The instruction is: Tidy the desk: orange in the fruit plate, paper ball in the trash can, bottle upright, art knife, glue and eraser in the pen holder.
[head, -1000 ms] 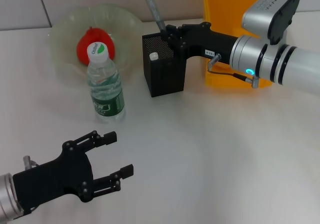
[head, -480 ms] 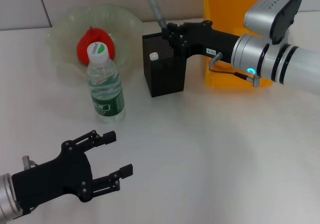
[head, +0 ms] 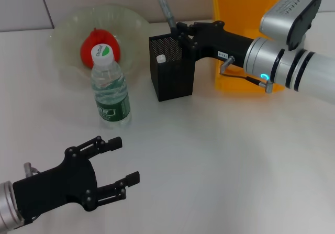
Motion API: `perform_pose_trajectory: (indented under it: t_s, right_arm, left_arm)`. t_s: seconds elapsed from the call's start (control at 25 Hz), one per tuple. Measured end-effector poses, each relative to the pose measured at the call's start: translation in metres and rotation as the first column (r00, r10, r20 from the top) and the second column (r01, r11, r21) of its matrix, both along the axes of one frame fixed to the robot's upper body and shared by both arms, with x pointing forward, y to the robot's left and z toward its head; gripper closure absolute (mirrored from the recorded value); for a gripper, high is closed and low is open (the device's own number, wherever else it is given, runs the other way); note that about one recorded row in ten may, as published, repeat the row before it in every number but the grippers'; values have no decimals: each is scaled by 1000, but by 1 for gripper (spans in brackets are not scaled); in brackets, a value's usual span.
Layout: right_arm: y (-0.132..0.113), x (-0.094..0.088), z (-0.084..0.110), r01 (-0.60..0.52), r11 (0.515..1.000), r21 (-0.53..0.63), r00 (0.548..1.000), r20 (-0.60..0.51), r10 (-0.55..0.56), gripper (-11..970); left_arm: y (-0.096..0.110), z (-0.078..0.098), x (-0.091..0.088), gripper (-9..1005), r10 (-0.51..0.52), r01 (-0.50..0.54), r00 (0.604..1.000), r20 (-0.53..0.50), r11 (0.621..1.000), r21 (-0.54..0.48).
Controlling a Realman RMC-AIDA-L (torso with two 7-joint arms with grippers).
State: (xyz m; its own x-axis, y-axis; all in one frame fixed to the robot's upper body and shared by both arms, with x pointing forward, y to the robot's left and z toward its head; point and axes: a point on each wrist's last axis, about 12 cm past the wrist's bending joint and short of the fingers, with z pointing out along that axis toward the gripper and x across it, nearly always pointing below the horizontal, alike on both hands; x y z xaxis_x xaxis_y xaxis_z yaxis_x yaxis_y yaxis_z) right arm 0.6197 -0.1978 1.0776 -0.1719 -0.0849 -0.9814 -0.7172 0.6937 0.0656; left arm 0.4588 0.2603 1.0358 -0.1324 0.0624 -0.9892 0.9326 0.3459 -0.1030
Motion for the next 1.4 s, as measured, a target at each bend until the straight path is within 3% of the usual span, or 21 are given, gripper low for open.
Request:
perform_pose_trajectory:
  t_s: [0.6, 0.92, 1.4]
  right_arm:
    - [-2, -5, -1, 2, 1000, 27, 999, 41, -3, 822]
    - [-18, -23, 2, 51, 985, 166, 984, 163, -79, 823]
    - [-20, -25, 2, 56, 983, 172, 982, 168, -85, 823]
  left_arm:
    - [1, 0, -1, 193, 1, -1, 1000, -2, 1000, -1]
    - [1, 0, -1, 193, -2, 2, 1000, 0, 1000, 0]
    - [0, 1, 2, 193, -6, 6, 1000, 3, 1000, 1]
